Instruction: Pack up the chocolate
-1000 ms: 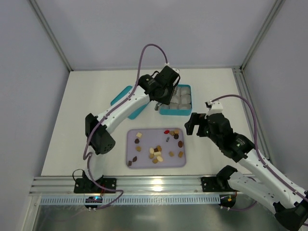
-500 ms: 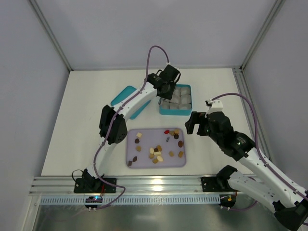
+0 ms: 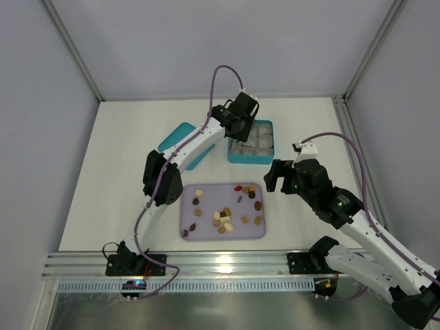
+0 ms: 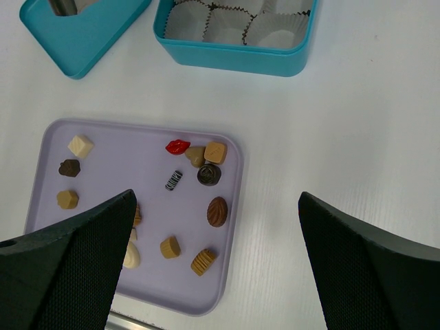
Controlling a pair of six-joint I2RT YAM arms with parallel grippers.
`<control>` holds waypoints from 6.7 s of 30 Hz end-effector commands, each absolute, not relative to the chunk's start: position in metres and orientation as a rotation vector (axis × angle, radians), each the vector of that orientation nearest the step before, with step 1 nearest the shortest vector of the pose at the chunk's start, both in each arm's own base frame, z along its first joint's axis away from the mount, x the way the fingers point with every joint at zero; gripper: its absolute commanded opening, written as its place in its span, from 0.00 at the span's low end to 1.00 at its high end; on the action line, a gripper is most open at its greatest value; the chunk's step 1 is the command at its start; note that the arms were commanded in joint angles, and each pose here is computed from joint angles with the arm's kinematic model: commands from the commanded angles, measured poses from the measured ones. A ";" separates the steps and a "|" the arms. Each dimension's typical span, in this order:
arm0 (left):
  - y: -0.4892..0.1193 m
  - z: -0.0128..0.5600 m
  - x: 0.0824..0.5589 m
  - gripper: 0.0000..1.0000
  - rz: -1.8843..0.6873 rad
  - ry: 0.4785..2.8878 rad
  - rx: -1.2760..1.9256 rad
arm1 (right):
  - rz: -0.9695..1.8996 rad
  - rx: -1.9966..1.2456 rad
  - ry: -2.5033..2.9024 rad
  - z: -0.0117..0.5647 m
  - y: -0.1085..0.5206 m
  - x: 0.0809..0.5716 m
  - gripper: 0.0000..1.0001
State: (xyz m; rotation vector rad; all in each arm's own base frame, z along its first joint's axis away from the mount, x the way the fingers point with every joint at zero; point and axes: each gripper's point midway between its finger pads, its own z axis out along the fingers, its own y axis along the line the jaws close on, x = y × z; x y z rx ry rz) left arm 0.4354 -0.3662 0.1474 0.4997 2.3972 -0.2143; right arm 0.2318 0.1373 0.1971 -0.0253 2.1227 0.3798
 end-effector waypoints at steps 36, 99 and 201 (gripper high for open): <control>-0.373 0.255 0.417 0.43 -0.460 2.203 0.459 | 0.400 -0.013 2.054 0.220 0.136 0.234 1.00; -0.351 0.135 0.082 0.43 -0.491 2.545 0.933 | 0.400 0.023 2.088 0.187 0.128 0.223 1.00; -0.421 0.246 0.436 0.37 -0.443 2.080 0.475 | 0.332 0.095 1.983 0.238 0.088 0.203 1.00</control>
